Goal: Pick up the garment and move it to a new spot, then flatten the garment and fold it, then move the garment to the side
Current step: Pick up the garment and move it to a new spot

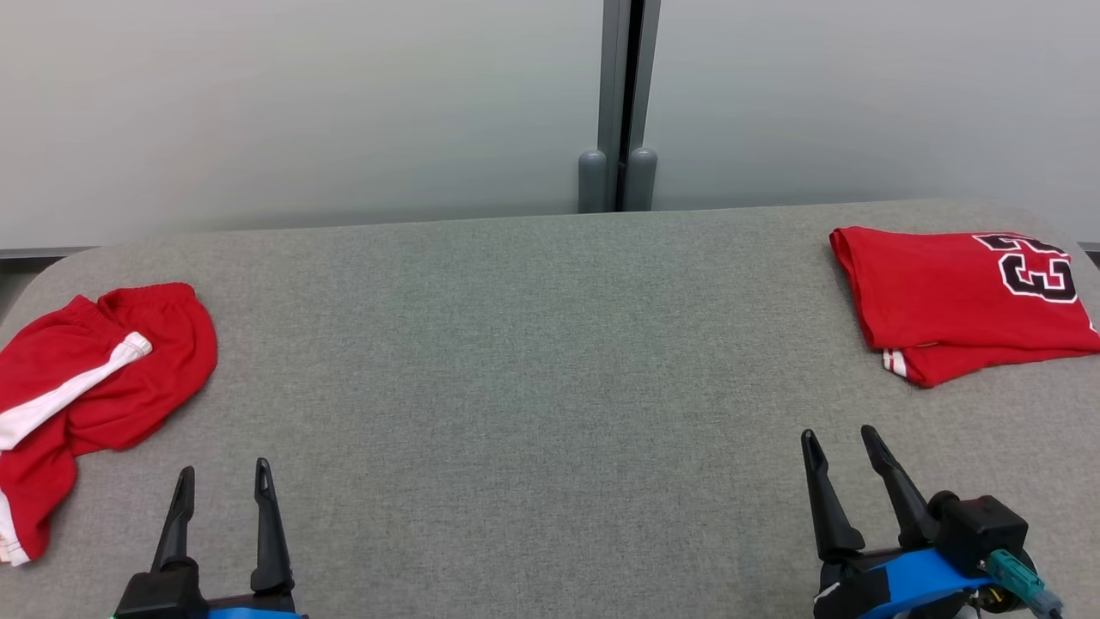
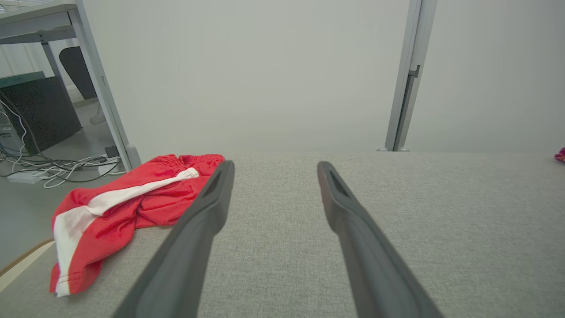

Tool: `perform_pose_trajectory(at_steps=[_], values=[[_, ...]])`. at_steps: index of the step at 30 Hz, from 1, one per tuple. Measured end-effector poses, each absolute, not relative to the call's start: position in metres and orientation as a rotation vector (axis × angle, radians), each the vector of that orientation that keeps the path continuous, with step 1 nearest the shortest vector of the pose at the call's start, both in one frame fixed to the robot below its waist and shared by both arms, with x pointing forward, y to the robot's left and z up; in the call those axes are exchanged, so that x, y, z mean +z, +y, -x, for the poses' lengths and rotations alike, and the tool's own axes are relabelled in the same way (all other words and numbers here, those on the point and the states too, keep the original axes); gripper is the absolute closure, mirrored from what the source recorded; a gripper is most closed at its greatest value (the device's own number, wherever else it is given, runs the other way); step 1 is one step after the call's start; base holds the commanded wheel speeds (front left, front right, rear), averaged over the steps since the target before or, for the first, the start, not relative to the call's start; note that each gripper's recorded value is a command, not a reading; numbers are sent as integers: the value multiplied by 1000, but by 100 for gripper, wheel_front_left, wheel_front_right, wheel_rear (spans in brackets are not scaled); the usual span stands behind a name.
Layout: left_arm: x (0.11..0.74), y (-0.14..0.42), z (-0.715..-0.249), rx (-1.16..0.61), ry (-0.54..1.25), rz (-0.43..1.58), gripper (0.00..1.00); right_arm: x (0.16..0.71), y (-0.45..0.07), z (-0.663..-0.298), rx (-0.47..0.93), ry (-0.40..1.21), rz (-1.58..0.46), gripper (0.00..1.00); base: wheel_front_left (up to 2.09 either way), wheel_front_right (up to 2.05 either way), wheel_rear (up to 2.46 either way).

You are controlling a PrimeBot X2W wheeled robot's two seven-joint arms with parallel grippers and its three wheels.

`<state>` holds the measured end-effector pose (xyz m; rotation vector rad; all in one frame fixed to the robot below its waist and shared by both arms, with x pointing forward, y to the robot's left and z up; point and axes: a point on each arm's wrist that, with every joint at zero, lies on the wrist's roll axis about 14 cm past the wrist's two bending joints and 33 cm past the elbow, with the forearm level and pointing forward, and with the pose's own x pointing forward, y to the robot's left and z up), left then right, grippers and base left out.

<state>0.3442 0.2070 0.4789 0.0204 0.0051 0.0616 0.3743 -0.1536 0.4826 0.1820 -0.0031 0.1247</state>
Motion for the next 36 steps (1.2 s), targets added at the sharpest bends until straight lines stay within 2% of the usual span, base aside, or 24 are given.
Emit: perform_pose_trajectory(at_steps=[14, 36], values=[[483, 237, -333, 154, -4, -29, 0, 481, -127, -390, 199, 6, -185, 0, 0, 0, 0], [486, 310, -268, 433, 9, -55, 0, 468, -28, -415, 480, 63, -184, 0, 0, 0, 0]])
